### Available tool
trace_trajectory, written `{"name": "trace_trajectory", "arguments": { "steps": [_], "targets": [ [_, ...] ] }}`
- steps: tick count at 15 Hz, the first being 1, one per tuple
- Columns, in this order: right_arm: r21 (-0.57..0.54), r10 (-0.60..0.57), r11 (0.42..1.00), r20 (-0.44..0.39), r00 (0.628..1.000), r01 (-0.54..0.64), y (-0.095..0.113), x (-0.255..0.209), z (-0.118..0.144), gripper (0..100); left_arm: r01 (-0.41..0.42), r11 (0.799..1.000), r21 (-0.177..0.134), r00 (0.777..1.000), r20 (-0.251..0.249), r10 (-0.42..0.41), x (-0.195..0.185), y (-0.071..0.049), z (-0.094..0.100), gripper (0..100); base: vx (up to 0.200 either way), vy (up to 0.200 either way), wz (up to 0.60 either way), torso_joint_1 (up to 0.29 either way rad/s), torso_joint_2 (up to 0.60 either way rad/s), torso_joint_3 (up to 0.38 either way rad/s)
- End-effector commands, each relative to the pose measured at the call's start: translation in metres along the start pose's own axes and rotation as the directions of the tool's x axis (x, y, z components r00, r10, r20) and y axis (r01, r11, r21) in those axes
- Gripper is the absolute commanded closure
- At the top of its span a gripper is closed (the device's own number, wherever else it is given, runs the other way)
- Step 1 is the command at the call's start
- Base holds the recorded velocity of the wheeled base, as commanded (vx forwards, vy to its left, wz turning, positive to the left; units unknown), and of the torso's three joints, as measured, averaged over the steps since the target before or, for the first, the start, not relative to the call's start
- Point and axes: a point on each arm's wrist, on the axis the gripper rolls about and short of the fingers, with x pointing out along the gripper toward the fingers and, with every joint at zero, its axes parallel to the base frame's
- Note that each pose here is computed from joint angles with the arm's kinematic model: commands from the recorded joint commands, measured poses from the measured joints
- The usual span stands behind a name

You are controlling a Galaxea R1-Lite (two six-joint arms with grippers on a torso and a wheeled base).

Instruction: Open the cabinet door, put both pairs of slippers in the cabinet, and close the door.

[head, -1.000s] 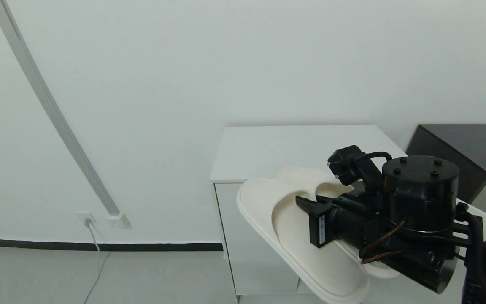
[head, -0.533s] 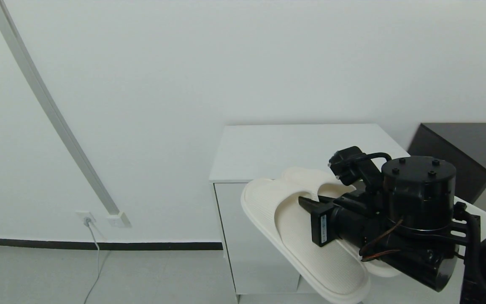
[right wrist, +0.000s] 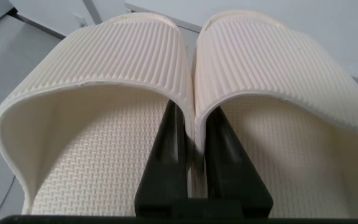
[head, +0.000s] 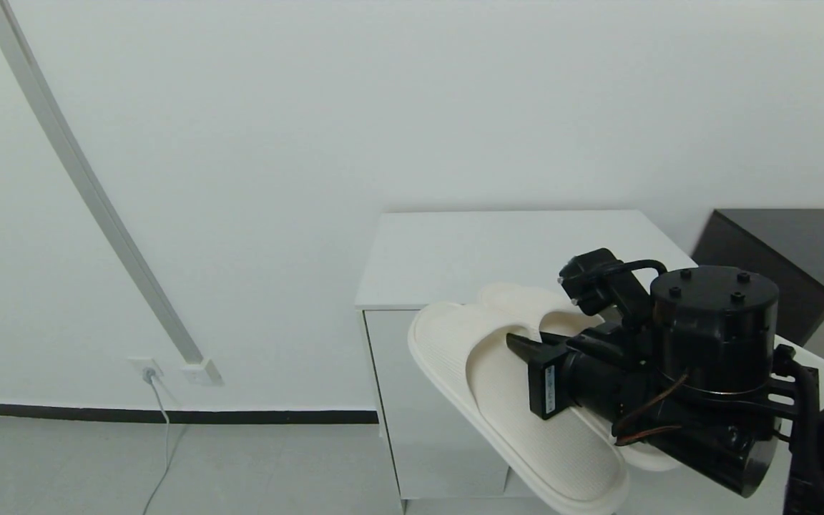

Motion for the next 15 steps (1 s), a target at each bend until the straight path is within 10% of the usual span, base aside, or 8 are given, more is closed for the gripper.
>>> {"name": "trace_trajectory", "arguments": {
  "steps": [1, 15],
  "targets": [
    [-0.001, 0.004, 1.000, 0.000, 1.000, -0.004, 0.001, 0.000, 0.000, 100, 0.000, 1.000, 0.000, 1.000, -0.001, 0.000, 0.000, 0.000, 0.000, 100, 0.000, -0.200, 0.00, -0.002, 0.00, 0.007],
    [-0.005, 0.038, 0.999, 0.016, 0.999, -0.038, 0.007, -0.014, 0.002, 100, 0.001, 1.000, 0.001, 1.000, -0.002, -0.001, 0.000, 0.000, 0.000, 100, 0.000, -0.200, 0.00, 0.004, 0.00, 0.002]
  ]
}}
